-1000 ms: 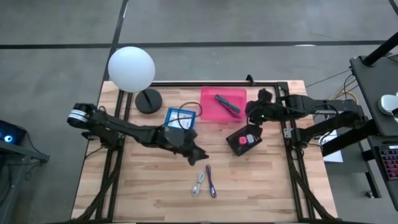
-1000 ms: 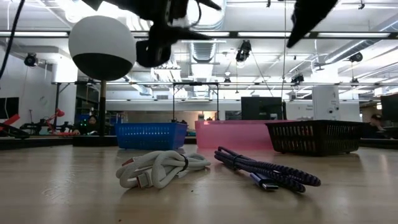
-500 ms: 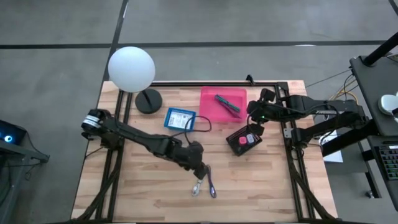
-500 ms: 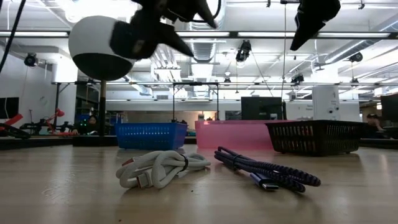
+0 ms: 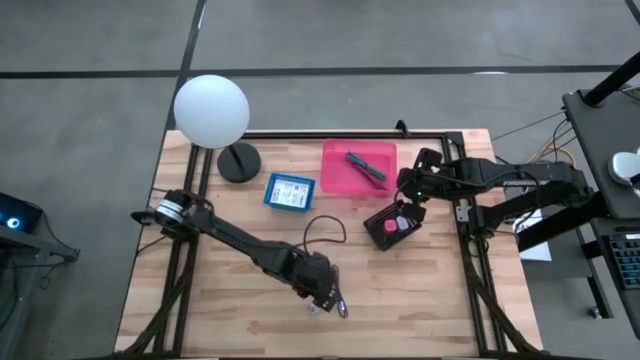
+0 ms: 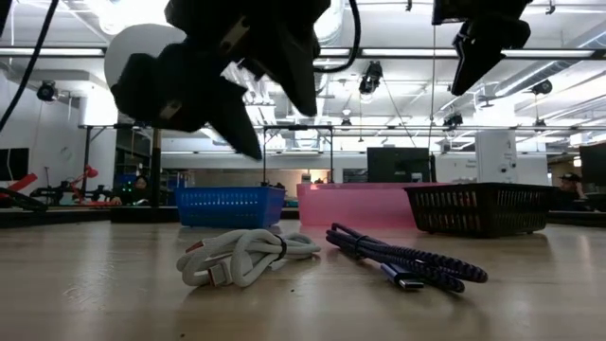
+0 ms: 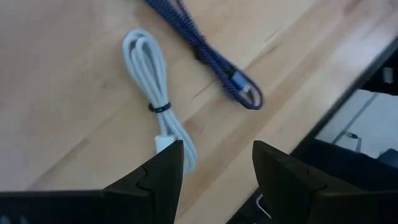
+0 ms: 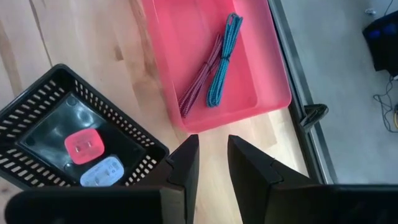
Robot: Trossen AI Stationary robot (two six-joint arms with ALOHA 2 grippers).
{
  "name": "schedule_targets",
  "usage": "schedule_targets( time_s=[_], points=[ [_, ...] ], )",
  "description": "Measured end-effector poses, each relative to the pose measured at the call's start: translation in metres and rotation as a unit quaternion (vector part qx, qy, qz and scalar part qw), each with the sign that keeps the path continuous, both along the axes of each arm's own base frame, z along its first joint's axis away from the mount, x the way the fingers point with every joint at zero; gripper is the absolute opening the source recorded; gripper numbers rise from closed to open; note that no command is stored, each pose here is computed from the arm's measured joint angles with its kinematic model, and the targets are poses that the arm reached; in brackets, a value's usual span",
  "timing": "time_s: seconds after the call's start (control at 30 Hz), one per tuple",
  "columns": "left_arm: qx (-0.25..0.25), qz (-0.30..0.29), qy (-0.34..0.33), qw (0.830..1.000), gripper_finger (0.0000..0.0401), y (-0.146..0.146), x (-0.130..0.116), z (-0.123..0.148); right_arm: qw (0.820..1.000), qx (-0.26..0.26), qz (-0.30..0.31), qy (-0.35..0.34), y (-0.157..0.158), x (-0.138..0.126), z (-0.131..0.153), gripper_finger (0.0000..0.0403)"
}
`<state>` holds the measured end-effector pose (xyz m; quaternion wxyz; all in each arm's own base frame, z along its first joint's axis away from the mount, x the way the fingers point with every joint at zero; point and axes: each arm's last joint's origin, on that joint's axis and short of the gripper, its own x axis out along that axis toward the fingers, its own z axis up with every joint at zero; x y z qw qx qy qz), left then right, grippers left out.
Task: Pick and place items into bin
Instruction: Put the white charger cable into the pink bin
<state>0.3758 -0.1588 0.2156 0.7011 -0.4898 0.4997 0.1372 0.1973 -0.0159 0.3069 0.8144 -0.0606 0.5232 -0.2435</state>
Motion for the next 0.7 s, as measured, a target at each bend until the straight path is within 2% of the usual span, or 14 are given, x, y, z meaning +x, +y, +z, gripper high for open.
schedule_targets(
  time_s=[0.3, 0.7],
  points=[
    [-0.016, 0.05, 0.027, 0.998, 0.0176, -0.006, 0.001, -0.011, 1.0, 0.001, -0.001, -0.008, 0.0, -0.002, 0.0, 0.0071],
    [-0.016, 0.051, 0.051, 0.997, 0.0176, -0.004, 0.003, -0.025, 1.0, -0.008, 0.021, 0.002, 0.0, -0.002, 0.0, 0.0073]
  ],
)
